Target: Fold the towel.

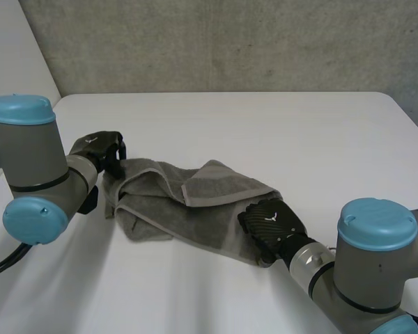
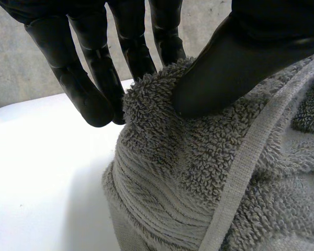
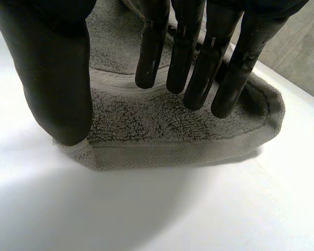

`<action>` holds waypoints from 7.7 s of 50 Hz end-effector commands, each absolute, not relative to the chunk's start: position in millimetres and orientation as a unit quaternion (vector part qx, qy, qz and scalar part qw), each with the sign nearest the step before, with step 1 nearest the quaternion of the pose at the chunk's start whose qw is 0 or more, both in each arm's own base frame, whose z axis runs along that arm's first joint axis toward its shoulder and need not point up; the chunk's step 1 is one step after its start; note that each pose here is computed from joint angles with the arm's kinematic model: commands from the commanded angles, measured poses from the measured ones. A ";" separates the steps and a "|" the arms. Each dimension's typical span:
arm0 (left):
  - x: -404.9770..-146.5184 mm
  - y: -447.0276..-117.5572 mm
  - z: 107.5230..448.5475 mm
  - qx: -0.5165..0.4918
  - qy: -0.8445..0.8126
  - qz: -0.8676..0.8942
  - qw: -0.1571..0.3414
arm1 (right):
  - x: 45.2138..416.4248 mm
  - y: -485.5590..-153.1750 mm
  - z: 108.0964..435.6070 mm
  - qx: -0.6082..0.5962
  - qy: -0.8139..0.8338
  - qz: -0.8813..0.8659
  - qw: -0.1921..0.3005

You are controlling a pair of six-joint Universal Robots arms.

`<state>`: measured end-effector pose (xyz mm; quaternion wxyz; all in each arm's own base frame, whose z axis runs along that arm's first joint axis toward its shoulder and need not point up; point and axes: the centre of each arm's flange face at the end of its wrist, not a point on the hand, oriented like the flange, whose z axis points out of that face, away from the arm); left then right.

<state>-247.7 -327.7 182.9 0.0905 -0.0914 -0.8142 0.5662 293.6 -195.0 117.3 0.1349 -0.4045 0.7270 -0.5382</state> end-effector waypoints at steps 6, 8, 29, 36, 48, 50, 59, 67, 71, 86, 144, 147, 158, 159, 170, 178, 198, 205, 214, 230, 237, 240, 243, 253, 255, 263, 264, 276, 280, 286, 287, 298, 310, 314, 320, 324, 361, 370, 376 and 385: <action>-248.3 -327.4 180.7 -0.093 -0.816 0.564 0.090 | 293.5 -194.1 113.1 -0.411 0.730 -0.531 0.131; -248.8 -327.0 180.7 -0.093 -0.816 0.564 0.091 | 291.6 -195.1 114.4 -0.411 0.730 -0.531 0.124; -251.4 -323.7 179.5 -0.097 -0.816 0.562 0.093 | 282.8 -184.8 120.4 -0.413 0.732 -0.528 0.123; -251.4 -323.8 178.9 -0.097 -0.816 0.562 0.093 | 284.1 -187.2 112.7 -0.415 0.735 -0.523 0.121; -252.0 -323.6 177.2 -0.098 -0.817 0.560 0.093 | 289.3 -192.0 112.8 -0.413 0.723 -0.540 0.122; -252.0 -323.5 176.5 -0.098 -0.818 0.559 0.093 | 289.9 -193.0 112.2 -0.413 0.723 -0.541 0.122; -251.7 -322.6 175.0 -0.098 -0.819 0.557 0.092 | 293.3 -196.3 112.8 -0.411 0.713 -0.555 0.122; -251.7 -322.6 175.0 -0.098 -0.819 0.557 0.092 | 297.2 -197.2 115.1 -0.411 0.704 -0.565 0.125; -251.7 -322.6 175.0 -0.098 -0.819 0.557 0.092 | 297.6 -198.7 115.5 -0.406 0.702 -0.571 0.127; -251.6 -322.0 183.0 -0.095 -0.815 0.564 0.097 | 294.3 -205.3 129.2 -0.388 0.697 -0.590 0.127; -252.8 -319.3 173.8 -0.098 -0.820 0.555 0.098 | 296.7 -204.3 109.4 -0.403 0.703 -0.572 0.129; -253.3 -319.1 173.3 -0.099 -0.820 0.555 0.098 | 297.8 -205.1 110.4 -0.403 0.700 -0.576 0.130; -253.8 -318.7 173.3 -0.099 -0.820 0.555 0.099 | 298.9 -207.3 110.2 -0.401 0.696 -0.581 0.129; -253.7 -318.5 173.2 -0.099 -0.821 0.554 0.098 | 298.9 -207.3 110.2 -0.401 0.696 -0.581 0.129; -254.3 -318.2 172.6 -0.100 -0.821 0.553 0.099 | 298.2 -211.9 112.2 -0.393 0.697 -0.584 0.136; -256.2 -314.7 183.3 -0.103 -0.815 0.560 0.103 | 297.6 -216.1 127.2 -0.374 0.699 -0.593 0.145; -259.5 -309.7 191.1 -0.108 -0.808 0.569 0.109 | 281.3 -210.1 126.7 -0.363 0.740 -0.549 0.141; -259.9 -309.1 187.1 -0.109 -0.811 0.565 0.109 | 283.0 -207.1 115.0 -0.369 0.747 -0.534 0.144; -260.0 -309.3 180.8 -0.110 -0.815 0.558 0.107 | 289.5 -205.4 109.5 -0.377 0.744 -0.532 0.150; -260.8 -309.3 176.7 -0.111 -0.818 0.554 0.107 | 295.2 -211.9 103.9 -0.376 0.730 -0.551 0.151; -261.1 -309.0 176.2 -0.111 -0.818 0.554 0.107 | 296.9 -215.2 104.7 -0.374 0.726 -0.558 0.151; -260.7 -309.4 176.2 -0.111 -0.818 0.554 0.106 | 297.2 -218.0 106.3 -0.372 0.723 -0.562 0.149; -261.3 -309.0 175.6 -0.112 -0.819 0.553 0.107 | 296.5 -221.0 107.3 -0.369 0.723 -0.565 0.148; -263.5 -307.1 175.0 -0.115 -0.819 0.552 0.109 | 295.8 -223.3 108.1 -0.367 0.723 -0.568 0.146; -263.5 -307.1 175.0 -0.115 -0.819 0.552 0.109 | 295.9 -223.4 107.7 -0.367 0.723 -0.568 0.146; -264.0 -306.7 174.4 -0.115 -0.819 0.552 0.109 | 297.3 -220.9 102.4 -0.370 0.724 -0.564 0.147; -264.0 -306.7 173.8 -0.115 -0.819 0.551 0.109 | 297.6 -220.4 99.6 -0.371 0.725 -0.561 0.148; -264.2 -306.7 173.8 -0.116 -0.819 0.551 0.109 | 298.2 -219.2 96.3 -0.374 0.727 -0.556 0.150; -264.0 -306.7 174.4 -0.115 -0.819 0.552 0.109 | 295.7 -222.0 96.8 -0.368 0.729 -0.558 0.146; -263.9 -306.4 176.7 -0.115 -0.818 0.553 0.109 | 294.0 -224.7 118.9 -0.360 0.712 -0.584 0.146; -263.6 -305.7 178.4 -0.115 -0.817 0.554 0.109 | 294.0 -224.7 119.0 -0.360 0.712 -0.584 0.146; -269.1 -289.4 205.8 -0.125 -0.804 0.569 0.122 | 274.9 -237.6 196.7 -0.295 0.679 -0.654 0.154; -233.5 -260.2 271.7 -0.087 -0.811 0.556 0.163 | 208.8 -266.7 291.8 -0.261 0.697 -0.653 0.143; -216.0 -275.9 275.4 -0.059 -0.809 0.560 0.170 | 197.9 -278.5 292.8 -0.249 0.701 -0.655 0.133; -215.7 -291.5 241.4 -0.050 -0.838 0.518 0.165 | 195.2 -300.5 254.9 -0.246 0.738 -0.616 0.124; -216.9 -316.8 196.1 -0.037 -0.868 0.472 0.153 | 196.3 -308.6 228.5 -0.256 0.759 -0.588 0.117; -235.6 -337.1 198.0 -0.039 -0.815 0.554 0.166 | 178.8 -334.7 180.8 -0.188 0.752 -0.631 0.012; -234.8 -262.4 180.2 -0.177 -0.823 0.519 0.151 | 178.7 -332.3 177.7 -0.190 0.755 -0.627 0.012; -252.8 -242.2 158.3 -0.259 -0.802 0.521 0.136 | 183.7 -328.3 176.1 -0.198 0.755 -0.625 0.016; -269.4 -252.5 127.4 -0.263 -0.799 0.524 0.133 | 190.7 -320.1 170.2 -0.217 0.753 -0.621 0.015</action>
